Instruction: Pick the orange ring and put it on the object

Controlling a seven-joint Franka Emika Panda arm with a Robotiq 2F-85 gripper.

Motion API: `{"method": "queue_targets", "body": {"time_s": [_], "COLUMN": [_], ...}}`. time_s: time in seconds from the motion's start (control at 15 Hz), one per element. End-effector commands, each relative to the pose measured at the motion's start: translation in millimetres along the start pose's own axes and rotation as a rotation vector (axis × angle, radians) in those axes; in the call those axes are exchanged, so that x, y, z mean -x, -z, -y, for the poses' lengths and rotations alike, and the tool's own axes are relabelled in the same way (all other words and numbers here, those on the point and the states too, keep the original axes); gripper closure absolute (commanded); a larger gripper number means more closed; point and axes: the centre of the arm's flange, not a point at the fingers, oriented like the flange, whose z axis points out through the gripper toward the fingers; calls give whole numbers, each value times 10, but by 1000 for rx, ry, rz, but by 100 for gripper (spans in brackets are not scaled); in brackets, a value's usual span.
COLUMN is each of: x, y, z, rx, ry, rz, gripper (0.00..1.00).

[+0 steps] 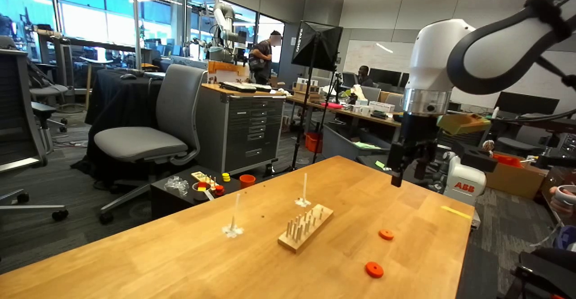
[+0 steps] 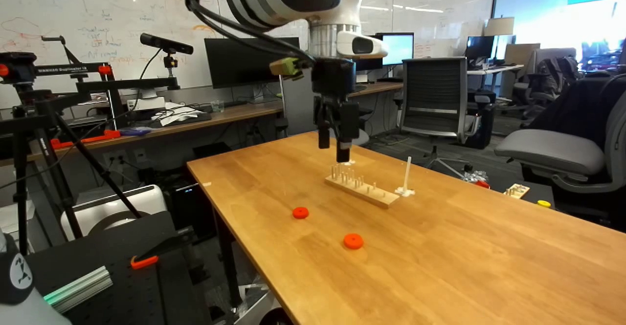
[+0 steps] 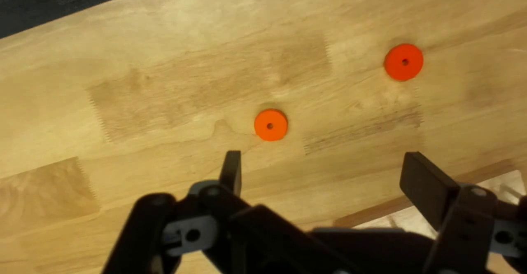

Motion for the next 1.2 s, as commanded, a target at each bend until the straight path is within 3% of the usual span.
{"method": "queue_targets", "body": {"time_s": [0.0, 0.2, 0.27, 0.47, 0.53, 0.67, 0.93, 1.13], "x": [-536, -672, -622, -392, -393, -355, -357, -147], "y": [-347, -740, -898, -1195, -1148, -1271, -1269, -1128], "z": [-62, -171, -194, -403, -386, -438, -431, -384], "rx": [5, 34, 154, 282, 201, 244, 253, 326], "ry": [-98, -133, -83, 7, -23, -1, 6, 176], "rz": [12, 58, 107, 190, 165, 193, 196, 69], "gripper": [0, 0, 0, 0, 0, 0, 0, 0]}}
